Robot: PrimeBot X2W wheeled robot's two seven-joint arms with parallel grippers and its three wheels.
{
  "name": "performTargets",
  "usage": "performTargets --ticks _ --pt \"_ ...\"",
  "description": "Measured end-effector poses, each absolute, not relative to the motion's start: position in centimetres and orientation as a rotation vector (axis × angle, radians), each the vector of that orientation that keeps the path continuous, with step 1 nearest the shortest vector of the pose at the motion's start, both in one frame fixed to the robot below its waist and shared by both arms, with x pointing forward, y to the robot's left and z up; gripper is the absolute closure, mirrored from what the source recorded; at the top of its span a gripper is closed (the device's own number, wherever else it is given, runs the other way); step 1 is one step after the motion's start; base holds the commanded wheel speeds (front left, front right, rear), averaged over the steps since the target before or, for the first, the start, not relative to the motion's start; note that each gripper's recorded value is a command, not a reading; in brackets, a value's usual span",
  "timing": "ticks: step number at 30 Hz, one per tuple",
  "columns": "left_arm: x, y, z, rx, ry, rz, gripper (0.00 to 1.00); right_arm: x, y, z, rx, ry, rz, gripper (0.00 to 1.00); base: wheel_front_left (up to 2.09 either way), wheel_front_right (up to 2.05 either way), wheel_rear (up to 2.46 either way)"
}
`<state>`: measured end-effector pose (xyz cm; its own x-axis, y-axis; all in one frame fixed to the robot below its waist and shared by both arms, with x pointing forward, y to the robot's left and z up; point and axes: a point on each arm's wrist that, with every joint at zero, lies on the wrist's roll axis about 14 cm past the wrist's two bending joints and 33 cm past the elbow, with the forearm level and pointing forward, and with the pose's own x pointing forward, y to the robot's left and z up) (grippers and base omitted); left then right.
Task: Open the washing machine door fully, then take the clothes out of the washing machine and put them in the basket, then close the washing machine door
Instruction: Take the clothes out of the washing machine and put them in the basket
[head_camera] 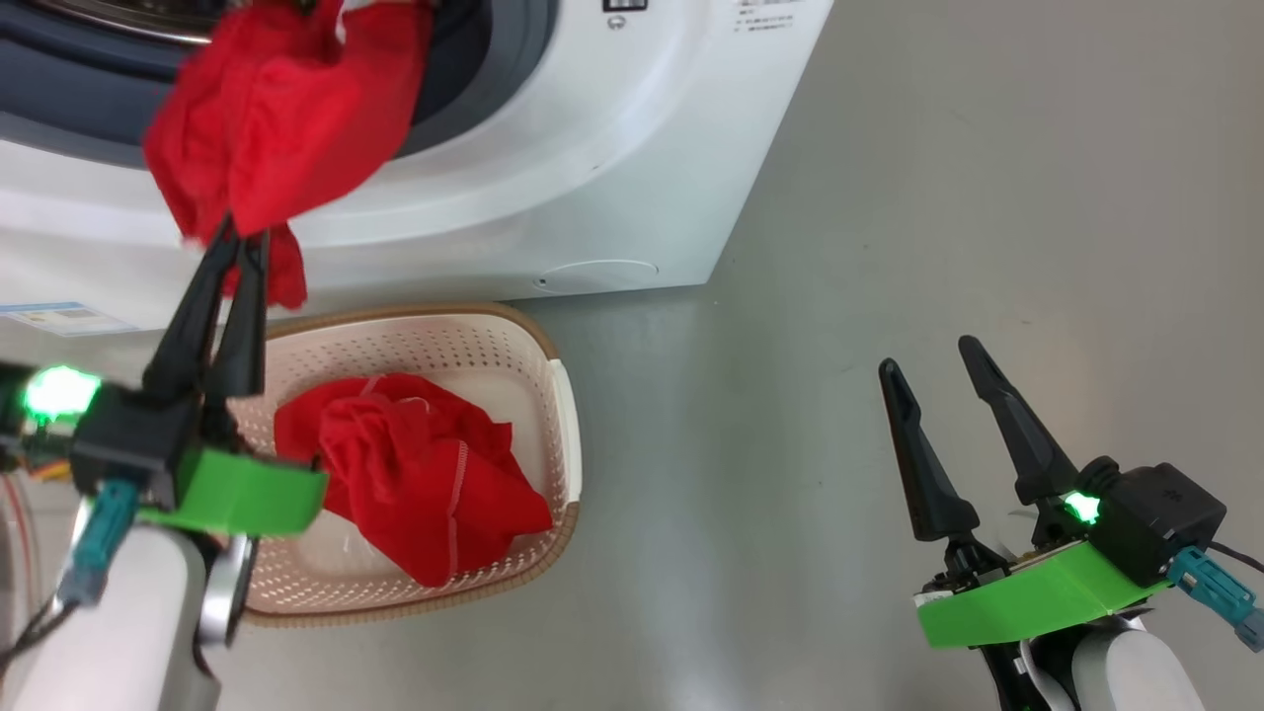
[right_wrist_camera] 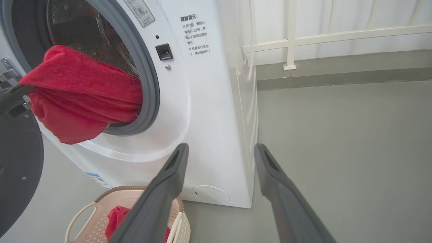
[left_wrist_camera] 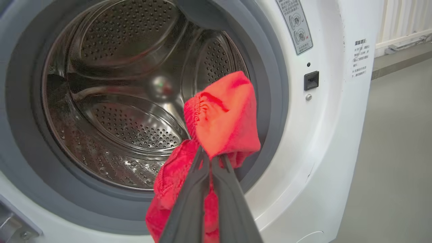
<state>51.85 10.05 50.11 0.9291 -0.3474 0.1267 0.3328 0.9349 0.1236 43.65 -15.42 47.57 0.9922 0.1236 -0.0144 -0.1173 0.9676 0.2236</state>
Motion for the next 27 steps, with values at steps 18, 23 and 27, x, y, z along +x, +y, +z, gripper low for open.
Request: performTargets --ticks 18,23,27 --pt "44.8 12.7 54.4 0.062 -0.205 -0.234 1.00 43.5 -13.4 49.0 0.243 0.005 0.183 0.00 0.00 0.00 0.00" --pt "43.4 13.0 56.2 0.068 -0.241 -0.226 1.00 43.4 -12.8 49.7 0.247 -0.011 0.200 0.00 0.00 0.00 0.00" --pt "43.0 13.2 56.9 0.070 -0.253 -0.217 1.00 43.2 -12.7 49.5 0.249 -0.002 0.204 0.00 0.00 0.00 0.00"
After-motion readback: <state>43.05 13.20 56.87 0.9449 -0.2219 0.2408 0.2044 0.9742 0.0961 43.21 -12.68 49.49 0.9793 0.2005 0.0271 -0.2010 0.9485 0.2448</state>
